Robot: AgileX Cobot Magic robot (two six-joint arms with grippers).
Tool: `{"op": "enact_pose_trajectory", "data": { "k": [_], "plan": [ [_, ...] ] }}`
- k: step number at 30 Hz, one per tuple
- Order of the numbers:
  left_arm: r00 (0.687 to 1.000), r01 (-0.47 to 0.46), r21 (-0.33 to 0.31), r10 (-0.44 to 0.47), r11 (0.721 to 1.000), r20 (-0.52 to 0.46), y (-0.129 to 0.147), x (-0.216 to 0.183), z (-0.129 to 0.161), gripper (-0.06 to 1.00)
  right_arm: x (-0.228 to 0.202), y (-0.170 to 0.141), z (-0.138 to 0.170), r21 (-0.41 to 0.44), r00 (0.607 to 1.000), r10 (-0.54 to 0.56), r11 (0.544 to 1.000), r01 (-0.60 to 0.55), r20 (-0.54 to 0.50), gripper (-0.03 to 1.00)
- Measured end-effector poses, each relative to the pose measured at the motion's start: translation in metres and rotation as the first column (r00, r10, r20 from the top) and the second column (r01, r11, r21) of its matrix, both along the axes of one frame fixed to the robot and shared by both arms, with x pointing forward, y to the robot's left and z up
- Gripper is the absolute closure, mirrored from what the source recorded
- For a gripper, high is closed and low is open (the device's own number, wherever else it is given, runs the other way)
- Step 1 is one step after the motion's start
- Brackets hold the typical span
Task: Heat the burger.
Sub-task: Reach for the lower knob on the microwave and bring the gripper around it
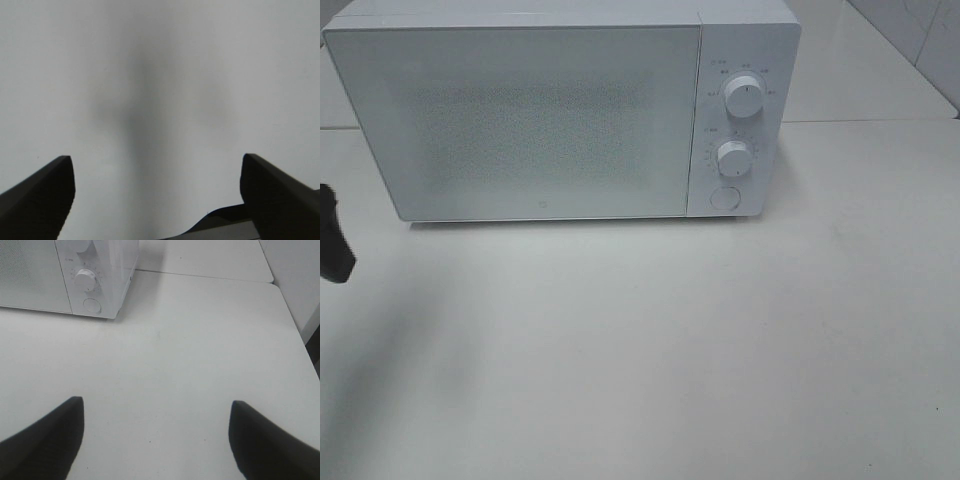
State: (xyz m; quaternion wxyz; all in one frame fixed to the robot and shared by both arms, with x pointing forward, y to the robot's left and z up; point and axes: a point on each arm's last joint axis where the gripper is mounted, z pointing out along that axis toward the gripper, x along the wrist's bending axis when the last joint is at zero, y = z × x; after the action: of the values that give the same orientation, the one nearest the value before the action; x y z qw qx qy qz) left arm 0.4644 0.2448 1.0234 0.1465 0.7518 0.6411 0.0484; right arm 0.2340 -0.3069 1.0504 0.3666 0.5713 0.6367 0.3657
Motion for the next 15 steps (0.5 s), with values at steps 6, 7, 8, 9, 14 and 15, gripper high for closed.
{"op": "enact_pose_trajectory", "data": {
  "k": [6,7,8,9,14,15],
  "plan": [
    [0.998,-0.033,-0.018,0.034,0.999,0.056,0.014,-0.041,0.004,0.13,0.000,0.000,0.000,0.000,1.000,0.000,1.000,0.000,0.000,0.22],
    [0.997,-0.033,-0.023,0.034,0.999,0.069,0.016,-0.049,0.006,0.13,0.000,0.000,0.000,0.000,1.000,0.000,1.000,0.000,0.000,0.22],
    [0.997,-0.033,-0.023,0.034,0.999,0.069,0.016,-0.049,0.006,0.13,0.000,0.000,0.000,0.000,1.000,0.000,1.000,0.000,0.000,0.22],
    [0.995,-0.032,-0.029,0.034,0.999,0.095,0.018,-0.061,0.008,0.13,0.000,0.000,0.000,0.000,1.000,0.000,1.000,0.000,0.000,0.22],
    [0.984,-0.025,-0.040,0.032,0.999,0.177,0.023,-0.091,0.013,0.13,0.000,0.000,0.000,0.000,1.000,0.000,1.000,0.000,0.000,0.22],
    [0.980,-0.024,-0.039,0.031,0.999,0.194,0.025,-0.096,0.013,0.13,0.000,0.000,0.000,0.000,1.000,0.000,1.000,0.000,0.000,0.22]
  ]
}}
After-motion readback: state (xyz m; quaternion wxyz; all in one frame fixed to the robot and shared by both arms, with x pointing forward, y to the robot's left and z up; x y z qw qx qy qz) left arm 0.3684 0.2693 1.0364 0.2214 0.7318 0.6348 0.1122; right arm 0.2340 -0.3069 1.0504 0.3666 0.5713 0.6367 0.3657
